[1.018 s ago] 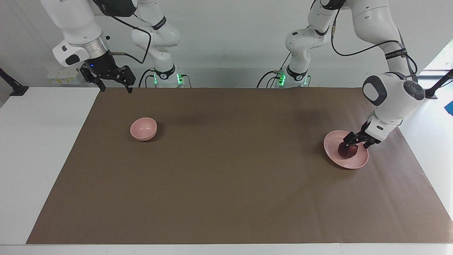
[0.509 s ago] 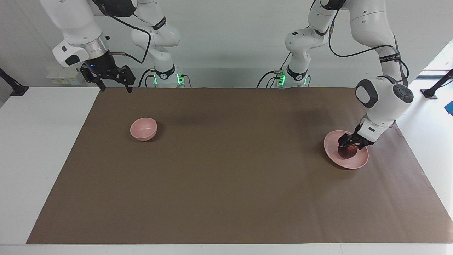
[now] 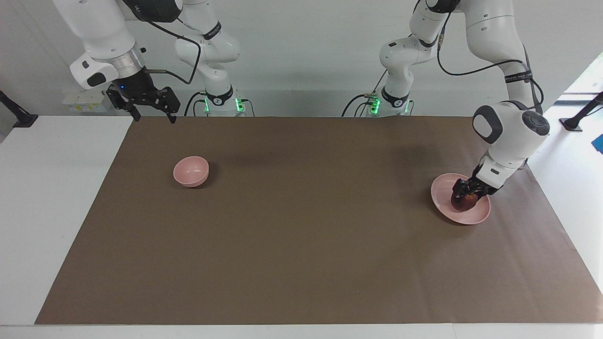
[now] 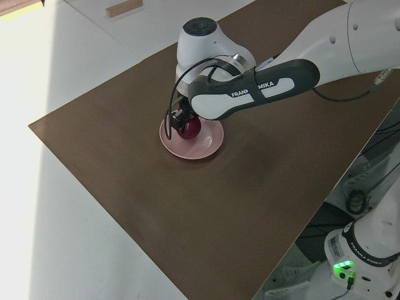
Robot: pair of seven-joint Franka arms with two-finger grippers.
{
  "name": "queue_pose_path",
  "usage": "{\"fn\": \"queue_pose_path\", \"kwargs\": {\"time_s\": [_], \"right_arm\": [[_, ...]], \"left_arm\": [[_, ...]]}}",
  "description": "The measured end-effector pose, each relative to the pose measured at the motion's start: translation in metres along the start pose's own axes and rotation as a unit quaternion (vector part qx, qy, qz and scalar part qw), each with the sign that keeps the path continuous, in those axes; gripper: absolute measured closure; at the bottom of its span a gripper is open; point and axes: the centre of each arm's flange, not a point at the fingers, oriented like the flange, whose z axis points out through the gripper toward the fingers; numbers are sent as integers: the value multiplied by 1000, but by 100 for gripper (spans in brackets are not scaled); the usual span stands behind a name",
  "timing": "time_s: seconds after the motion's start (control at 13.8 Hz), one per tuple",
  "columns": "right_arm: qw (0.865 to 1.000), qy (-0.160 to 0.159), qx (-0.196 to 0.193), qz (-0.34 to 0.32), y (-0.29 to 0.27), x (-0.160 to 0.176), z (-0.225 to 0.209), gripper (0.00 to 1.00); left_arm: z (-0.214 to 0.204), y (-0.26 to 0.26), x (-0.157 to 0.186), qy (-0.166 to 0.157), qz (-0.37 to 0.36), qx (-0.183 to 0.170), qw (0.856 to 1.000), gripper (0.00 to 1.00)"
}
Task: Move apple from plate to bowl
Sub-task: 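Close the left gripper on the apple and lift it off the plate, then carry the apple with the left gripper while the right gripper approaches it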
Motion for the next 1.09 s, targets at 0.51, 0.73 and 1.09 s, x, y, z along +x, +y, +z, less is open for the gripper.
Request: {"fn": "queue_pose_path", "kwargs": {"time_s": [0.51, 0.73, 1.09], "right_arm": [[999, -22, 26, 42, -12, -5, 17, 0], [995, -36, 76, 47, -23, -6, 39, 0], [976, -67, 182, 100, -45, -2, 86, 0]], "left_arm": [[-23, 2, 17, 27, 31, 1, 999, 33], [-67, 7, 32, 6, 15, -39, 999, 33], [-173, 42, 34, 32, -16, -175, 984, 33]]}}
